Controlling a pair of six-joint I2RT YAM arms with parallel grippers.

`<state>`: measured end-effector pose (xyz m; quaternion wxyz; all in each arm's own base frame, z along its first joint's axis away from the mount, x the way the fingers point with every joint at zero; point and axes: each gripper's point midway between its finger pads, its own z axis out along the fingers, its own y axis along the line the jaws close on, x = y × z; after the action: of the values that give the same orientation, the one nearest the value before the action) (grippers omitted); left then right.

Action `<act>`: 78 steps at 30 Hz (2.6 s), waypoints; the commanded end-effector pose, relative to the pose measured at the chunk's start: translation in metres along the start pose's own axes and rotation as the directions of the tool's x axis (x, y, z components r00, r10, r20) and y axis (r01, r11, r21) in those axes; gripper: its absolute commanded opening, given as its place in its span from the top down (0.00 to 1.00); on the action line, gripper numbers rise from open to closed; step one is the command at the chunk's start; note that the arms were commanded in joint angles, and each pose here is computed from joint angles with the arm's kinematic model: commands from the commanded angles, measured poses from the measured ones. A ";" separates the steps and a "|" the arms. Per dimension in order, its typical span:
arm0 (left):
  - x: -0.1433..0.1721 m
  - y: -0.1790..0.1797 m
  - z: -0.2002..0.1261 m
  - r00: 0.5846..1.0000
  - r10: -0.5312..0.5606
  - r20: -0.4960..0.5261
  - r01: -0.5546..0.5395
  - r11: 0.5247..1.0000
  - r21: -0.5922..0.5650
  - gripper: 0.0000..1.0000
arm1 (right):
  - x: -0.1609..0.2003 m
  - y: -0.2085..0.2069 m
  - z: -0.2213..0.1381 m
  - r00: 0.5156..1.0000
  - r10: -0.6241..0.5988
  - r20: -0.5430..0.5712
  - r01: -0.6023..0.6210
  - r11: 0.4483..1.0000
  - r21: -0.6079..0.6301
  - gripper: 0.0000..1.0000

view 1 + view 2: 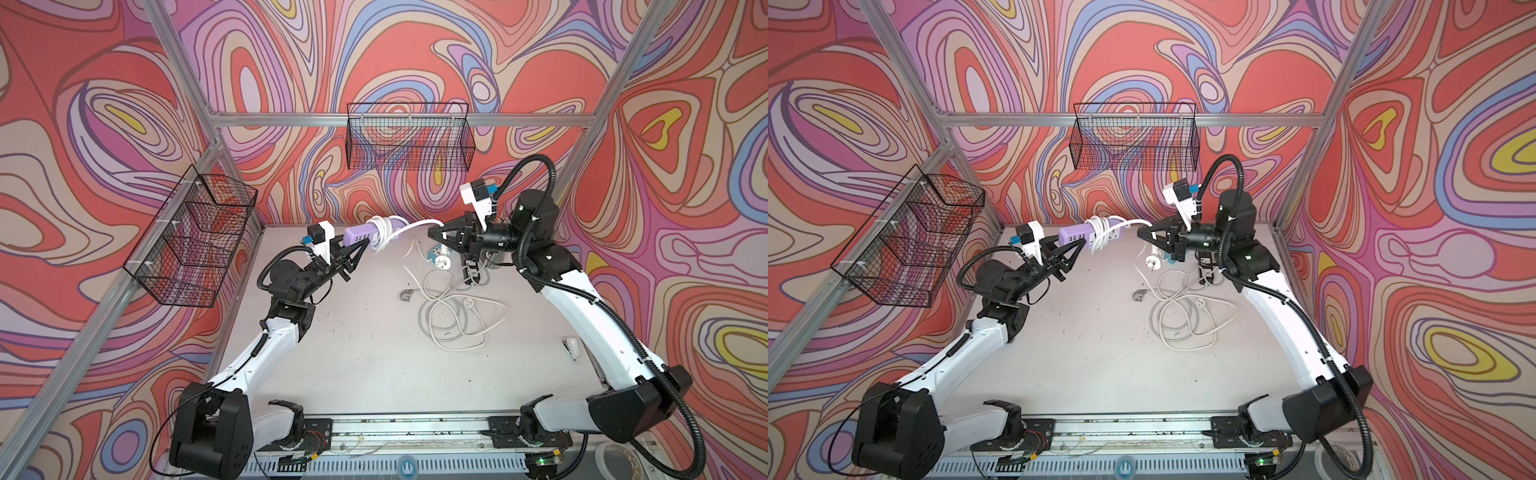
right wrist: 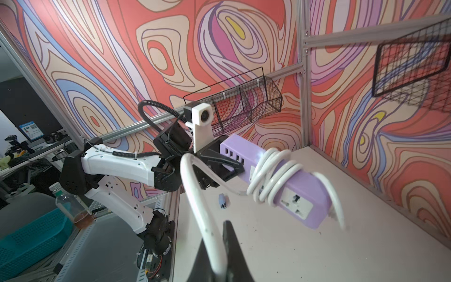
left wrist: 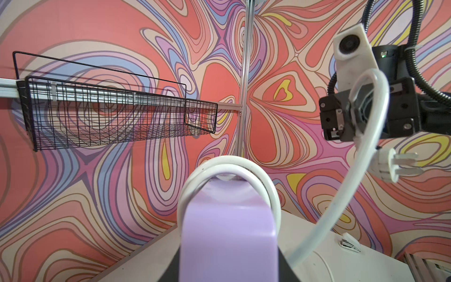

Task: Unwrap the cord wrapped around the power strip
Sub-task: Unwrap the power cord from the power strip.

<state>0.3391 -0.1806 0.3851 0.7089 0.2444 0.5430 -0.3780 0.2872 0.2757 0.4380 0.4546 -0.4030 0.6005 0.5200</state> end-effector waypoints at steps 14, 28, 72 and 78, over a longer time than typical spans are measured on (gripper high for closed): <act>-0.097 -0.023 0.010 0.971 0.119 0.206 -0.134 0.989 0.060 1.00 | 0.136 -0.030 0.067 0.960 0.211 -0.181 -0.217 0.976 -0.012 1.00; -0.101 -0.040 0.001 0.964 0.140 0.224 -0.161 0.984 0.075 1.00 | 0.198 -0.104 0.106 0.940 0.293 -0.174 -0.285 0.956 0.070 1.00; -0.130 -0.060 -0.007 0.949 0.010 0.316 -0.077 0.977 0.200 1.00 | 0.063 -0.089 0.108 0.930 0.038 0.367 0.015 0.990 -0.141 0.40; -0.126 -0.059 -0.006 0.951 0.005 0.310 -0.073 0.976 0.207 1.00 | 0.066 -0.088 0.109 0.941 0.059 0.333 -0.010 0.989 -0.147 0.99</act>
<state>0.2972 -0.1836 0.4702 0.7227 0.2481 0.4492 -0.4631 0.3795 0.3743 0.3221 0.5061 -0.3169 0.5105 0.6187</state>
